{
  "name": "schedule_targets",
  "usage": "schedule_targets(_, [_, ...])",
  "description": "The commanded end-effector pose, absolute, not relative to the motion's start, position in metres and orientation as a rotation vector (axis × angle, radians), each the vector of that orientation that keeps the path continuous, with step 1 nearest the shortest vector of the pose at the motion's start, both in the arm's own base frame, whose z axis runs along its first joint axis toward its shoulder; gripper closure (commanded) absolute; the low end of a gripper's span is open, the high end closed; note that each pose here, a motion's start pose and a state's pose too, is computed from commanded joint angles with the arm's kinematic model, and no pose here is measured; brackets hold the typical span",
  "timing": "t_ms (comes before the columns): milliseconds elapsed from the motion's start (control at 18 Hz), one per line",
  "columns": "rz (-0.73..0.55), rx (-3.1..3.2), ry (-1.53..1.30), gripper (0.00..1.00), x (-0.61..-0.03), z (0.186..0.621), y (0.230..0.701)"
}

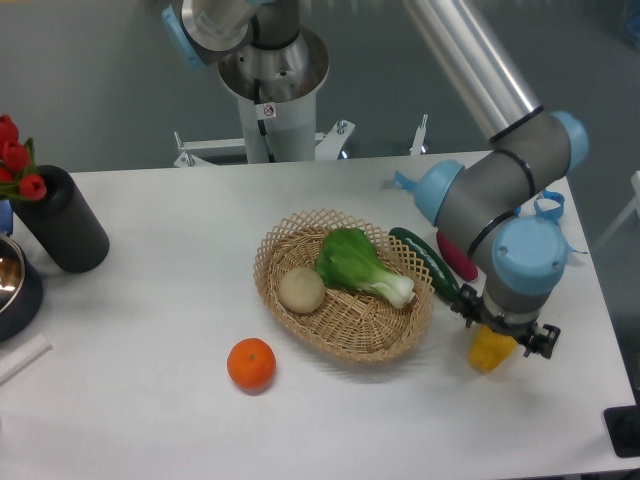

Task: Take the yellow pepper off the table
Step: 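Lower the gripper around the yellow pepper and close on it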

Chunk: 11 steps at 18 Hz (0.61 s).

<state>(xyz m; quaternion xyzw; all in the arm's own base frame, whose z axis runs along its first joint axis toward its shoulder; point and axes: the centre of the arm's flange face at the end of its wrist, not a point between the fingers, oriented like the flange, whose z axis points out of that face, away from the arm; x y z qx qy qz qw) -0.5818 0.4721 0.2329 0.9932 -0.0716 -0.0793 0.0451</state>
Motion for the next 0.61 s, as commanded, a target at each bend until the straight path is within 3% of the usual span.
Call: schedule_targets(611, [-0.246, 2.933, -0.236, 0.00, -0.577, 0.204, 0.481])
